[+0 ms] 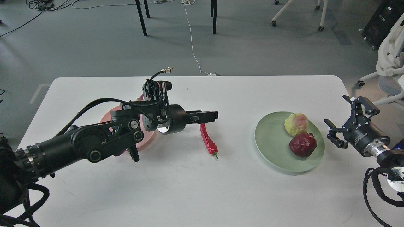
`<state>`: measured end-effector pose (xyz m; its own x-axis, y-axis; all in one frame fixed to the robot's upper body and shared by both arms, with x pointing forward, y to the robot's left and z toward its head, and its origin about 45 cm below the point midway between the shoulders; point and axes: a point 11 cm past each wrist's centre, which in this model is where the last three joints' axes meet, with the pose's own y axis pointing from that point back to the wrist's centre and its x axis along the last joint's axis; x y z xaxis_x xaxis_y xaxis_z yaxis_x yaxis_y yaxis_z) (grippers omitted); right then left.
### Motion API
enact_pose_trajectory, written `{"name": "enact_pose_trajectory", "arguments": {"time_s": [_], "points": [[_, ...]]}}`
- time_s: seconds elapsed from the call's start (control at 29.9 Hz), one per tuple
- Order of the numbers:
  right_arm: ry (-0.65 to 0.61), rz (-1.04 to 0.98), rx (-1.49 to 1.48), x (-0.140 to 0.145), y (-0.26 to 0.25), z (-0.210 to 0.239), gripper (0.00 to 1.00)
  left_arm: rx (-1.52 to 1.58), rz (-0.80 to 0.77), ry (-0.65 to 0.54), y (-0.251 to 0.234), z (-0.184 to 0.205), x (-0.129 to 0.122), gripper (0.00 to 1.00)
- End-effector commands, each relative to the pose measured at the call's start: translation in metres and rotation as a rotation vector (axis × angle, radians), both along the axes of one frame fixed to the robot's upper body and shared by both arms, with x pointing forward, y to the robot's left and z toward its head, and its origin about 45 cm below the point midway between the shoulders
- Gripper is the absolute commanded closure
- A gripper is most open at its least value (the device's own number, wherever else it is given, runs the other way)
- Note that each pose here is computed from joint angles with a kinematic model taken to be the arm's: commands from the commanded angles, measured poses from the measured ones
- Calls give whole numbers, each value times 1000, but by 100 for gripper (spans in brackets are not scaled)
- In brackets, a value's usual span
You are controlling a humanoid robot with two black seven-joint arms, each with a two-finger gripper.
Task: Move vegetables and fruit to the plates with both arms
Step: 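Reach the left gripper to the red chili pepper and grasp it, then carry the chili onto the pink plate beside the eggplant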
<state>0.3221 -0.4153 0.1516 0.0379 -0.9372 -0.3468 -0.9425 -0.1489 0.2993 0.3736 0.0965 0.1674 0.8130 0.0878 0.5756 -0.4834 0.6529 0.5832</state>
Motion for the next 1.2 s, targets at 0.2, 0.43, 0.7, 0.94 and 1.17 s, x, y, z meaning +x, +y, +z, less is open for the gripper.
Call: {"name": "enact_pose_trajectory", "arguments": {"time_s": [0.2,0.43,0.7,0.94,1.17], "points": [[2,-1,-1,-1,-1,-1,3,101,-6,2,-14,-38,-3,2],[2,-1,-1,-1,-1,-1,3,119,-19,0,-24,-43,-5,6],[-2,-4,1,0,-1,1,3,177,-29,-3,-20,-56,-6,30],[-1,-6,-1,0,-1,0,3,230,-20,-23,-17,-57,-3,88],[-3,-2,3,1,0,0,3,208,-35,-110,-6,-10,18,93]]}}
